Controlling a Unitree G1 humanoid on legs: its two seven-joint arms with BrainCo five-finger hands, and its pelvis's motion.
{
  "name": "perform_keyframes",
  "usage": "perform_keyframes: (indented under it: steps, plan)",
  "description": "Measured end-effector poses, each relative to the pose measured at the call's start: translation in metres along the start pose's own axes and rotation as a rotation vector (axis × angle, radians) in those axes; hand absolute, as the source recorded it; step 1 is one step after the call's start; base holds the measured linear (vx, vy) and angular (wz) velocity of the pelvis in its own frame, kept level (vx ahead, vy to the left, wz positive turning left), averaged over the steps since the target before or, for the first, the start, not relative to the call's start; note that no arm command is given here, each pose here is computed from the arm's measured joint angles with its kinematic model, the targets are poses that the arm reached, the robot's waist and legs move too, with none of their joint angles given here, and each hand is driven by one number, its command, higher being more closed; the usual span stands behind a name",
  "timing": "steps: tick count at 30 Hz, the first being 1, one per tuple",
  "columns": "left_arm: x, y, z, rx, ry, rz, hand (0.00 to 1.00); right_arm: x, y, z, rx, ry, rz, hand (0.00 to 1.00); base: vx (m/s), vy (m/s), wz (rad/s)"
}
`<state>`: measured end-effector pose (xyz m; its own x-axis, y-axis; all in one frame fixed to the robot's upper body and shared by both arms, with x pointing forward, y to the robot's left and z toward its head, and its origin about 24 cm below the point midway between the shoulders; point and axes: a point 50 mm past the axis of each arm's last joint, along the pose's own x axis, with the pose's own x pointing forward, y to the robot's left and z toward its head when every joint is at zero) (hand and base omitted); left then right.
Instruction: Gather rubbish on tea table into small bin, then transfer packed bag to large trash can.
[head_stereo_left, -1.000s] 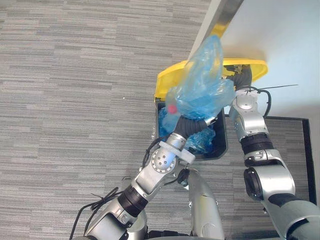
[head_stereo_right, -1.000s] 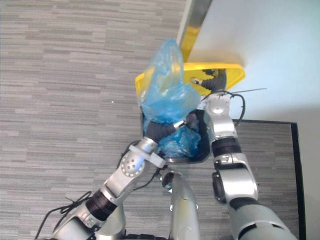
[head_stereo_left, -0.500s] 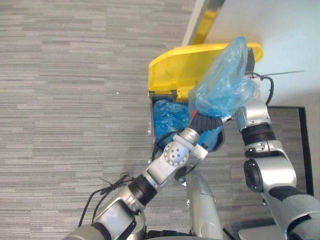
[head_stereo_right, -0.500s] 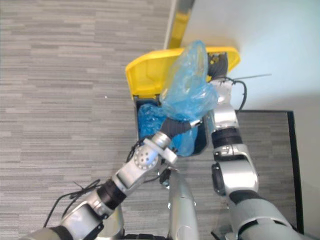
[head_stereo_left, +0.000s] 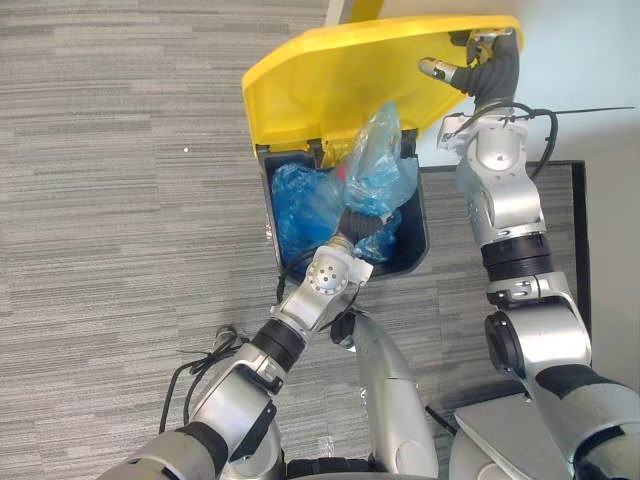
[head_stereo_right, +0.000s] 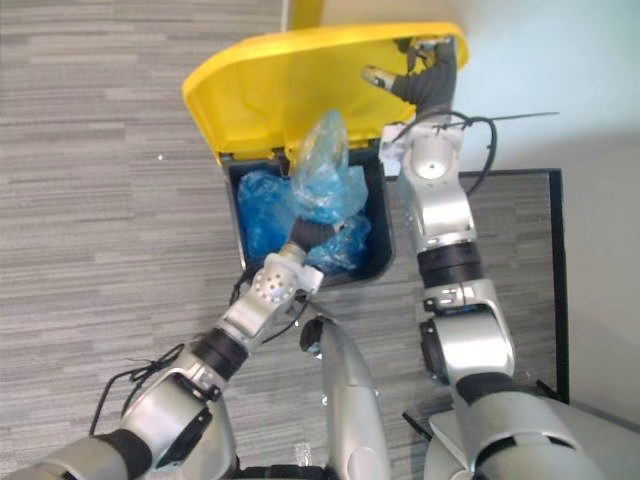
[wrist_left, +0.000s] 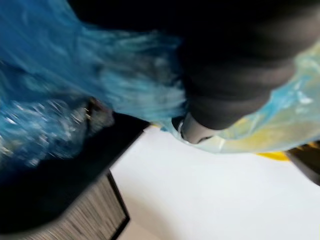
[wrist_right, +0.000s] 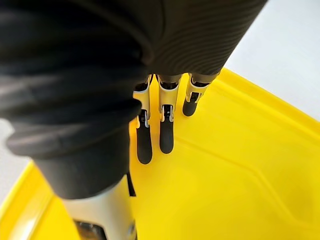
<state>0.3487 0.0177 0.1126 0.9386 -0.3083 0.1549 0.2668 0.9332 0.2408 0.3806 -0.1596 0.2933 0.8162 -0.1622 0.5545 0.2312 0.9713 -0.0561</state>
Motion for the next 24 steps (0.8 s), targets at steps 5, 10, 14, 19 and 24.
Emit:
perform_keyframes:
  steps: [5,10,14,19,24]
  plan:
    - [0.0,0.011,-0.013,0.059,0.065,0.061,0.0,-0.001,0.004,0.005,-0.022,-0.028,0.017,0.0,-0.02,-0.038,-0.01]
    - [0.0,0.017,-0.016,0.114,0.077,0.099,0.0,-0.003,0.01,0.005,-0.04,-0.032,0.039,0.0,-0.03,-0.041,-0.01]
    - [-0.001,0.018,-0.021,0.185,0.102,0.094,0.0,-0.005,0.017,0.004,-0.045,-0.031,0.069,0.0,-0.03,-0.038,-0.02]
    - [-0.001,0.02,-0.022,0.245,0.105,0.094,0.0,-0.008,0.027,0.002,-0.07,-0.035,0.095,0.0,-0.03,-0.026,0.04]
    - [-0.001,0.027,-0.016,0.345,0.063,0.101,0.0,-0.019,0.025,-0.015,-0.108,-0.014,0.104,0.0,-0.04,-0.052,0.09]
